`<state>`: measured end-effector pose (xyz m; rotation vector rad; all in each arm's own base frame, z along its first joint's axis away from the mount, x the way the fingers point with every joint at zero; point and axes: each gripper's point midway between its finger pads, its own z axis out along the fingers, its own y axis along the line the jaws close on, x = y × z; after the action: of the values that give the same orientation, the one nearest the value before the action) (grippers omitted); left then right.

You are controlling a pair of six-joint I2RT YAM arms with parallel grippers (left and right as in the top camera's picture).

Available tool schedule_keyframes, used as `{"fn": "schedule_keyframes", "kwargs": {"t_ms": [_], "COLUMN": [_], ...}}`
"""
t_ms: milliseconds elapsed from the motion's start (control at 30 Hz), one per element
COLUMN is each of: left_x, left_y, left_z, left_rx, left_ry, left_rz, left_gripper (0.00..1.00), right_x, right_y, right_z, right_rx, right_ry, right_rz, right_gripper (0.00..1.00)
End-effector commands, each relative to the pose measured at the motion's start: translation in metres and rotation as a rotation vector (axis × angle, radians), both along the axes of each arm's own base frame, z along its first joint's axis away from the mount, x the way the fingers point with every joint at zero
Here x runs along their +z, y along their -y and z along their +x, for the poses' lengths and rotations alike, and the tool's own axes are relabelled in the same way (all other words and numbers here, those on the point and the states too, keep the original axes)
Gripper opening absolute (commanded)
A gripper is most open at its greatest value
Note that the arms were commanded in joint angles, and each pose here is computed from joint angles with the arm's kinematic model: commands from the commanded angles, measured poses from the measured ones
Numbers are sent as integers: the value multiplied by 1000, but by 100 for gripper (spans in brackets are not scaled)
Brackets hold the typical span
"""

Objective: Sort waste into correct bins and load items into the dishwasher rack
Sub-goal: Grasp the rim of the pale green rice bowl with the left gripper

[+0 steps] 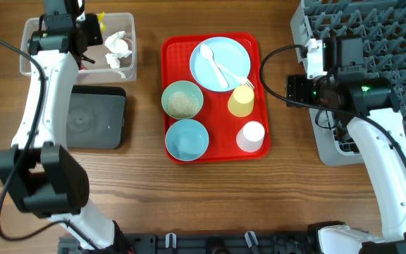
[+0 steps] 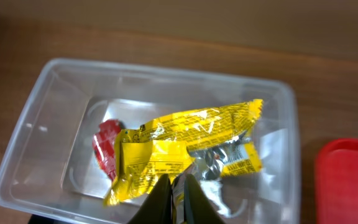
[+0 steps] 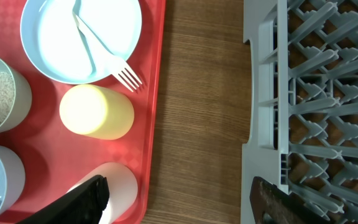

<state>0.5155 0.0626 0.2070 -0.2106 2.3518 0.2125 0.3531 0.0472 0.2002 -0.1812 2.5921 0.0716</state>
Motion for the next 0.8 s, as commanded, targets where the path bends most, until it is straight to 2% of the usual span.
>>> {"fn": "schedule_keyframes", "kwargs": {"t_ms": [0,67,133,267,367,500,567,767], "left_x": [-22,-20,-14,2,-3,-23,-34,-87], "left_y": [-12,-5,7,69,147,229,261,303], "left_z": [4,6,7,-4,-28,-63,-78,-101], "left_rx": [31,9,-26,-191,-383,-556,-620,-696], "left_ry": [-40,-31,-17,-16,-94,-207,-247,-388], "left_rz": [2,-14,-37,-127,-215,-208,-186,-144], "left_gripper": [78,94,99,100,96,94,88,86], "right_x": [6,7,7,7,7,6,6,5], "right_y": [1,1,1,1,1,1,1,1], "right_z": [4,4,5,5,5,5,3,2], "right_rx": [-14,-13,-13,-14,-13,-13,-13,-13], "right_ry": [19,20,24,25,25,22,16,8], "right_rz": [10,10,10,10,10,10,9,8], "right_gripper": [75,76,76,76,77,79,79,79]}}
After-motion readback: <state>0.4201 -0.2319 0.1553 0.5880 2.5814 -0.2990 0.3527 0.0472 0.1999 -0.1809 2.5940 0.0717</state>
